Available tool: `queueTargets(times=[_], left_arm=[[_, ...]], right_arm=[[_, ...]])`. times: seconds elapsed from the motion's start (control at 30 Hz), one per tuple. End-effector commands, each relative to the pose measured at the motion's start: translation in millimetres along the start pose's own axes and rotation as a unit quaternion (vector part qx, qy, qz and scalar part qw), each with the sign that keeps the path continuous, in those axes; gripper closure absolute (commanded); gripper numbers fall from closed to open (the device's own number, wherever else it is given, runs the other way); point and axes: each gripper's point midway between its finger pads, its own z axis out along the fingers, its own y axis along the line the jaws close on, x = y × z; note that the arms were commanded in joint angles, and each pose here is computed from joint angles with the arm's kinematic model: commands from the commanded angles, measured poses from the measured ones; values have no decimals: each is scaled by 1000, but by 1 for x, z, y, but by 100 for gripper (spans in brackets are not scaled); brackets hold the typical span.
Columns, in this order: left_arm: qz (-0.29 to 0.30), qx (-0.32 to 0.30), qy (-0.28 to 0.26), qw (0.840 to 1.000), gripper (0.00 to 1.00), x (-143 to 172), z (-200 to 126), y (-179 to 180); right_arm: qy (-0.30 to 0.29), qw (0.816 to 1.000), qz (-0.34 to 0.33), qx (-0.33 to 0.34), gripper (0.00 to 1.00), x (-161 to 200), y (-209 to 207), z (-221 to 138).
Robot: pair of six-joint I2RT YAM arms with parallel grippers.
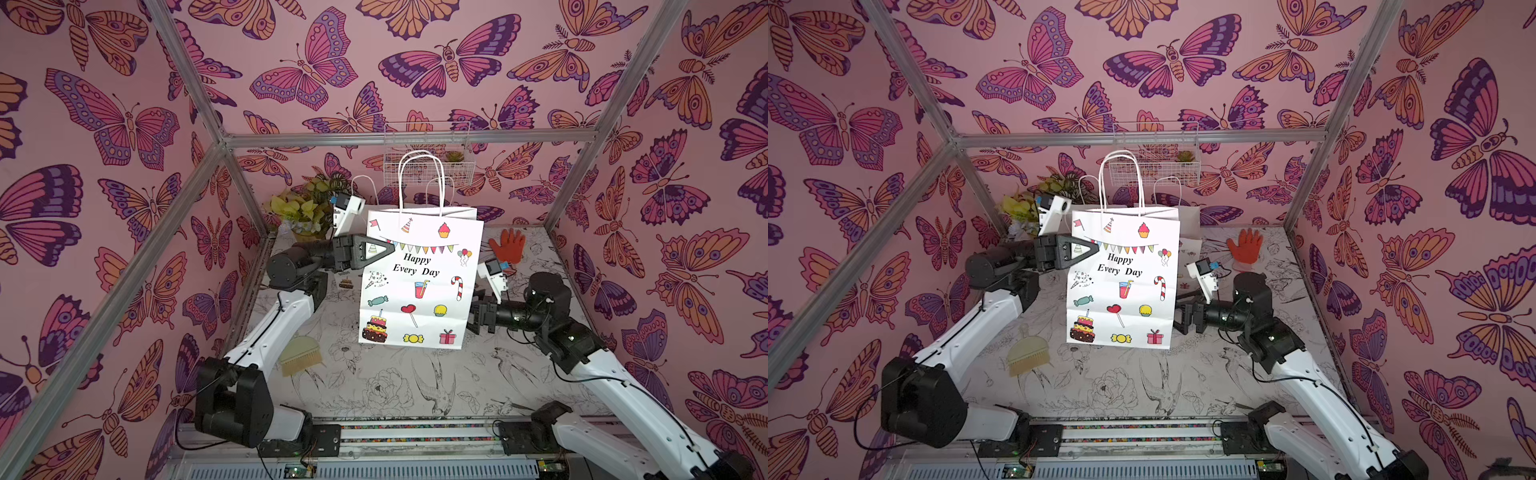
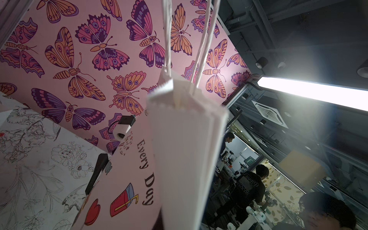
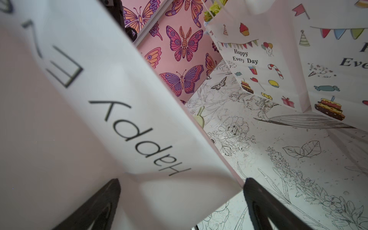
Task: Put away the paper bag
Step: Press the paper bag.
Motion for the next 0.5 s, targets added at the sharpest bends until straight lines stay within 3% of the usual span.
queueTargets(times=[0.0, 0.3, 0.37, 0.47], left_arm=[[7, 11, -4, 1000, 100, 7, 3, -4], [-15, 5, 14, 1000, 100, 22, 1, -2], [-20, 3, 15, 1000, 100, 25, 0, 0], [-25, 2, 14, 1000, 100, 28, -1, 2]], right_arm=[[-21, 996, -76, -37, 1, -22, 37, -3], [-26, 988, -146, 31, 1, -33, 42, -24], [-29, 988, -152, 20, 0, -37, 49, -26], [-32, 988, -147, -23, 8, -40, 65, -24]])
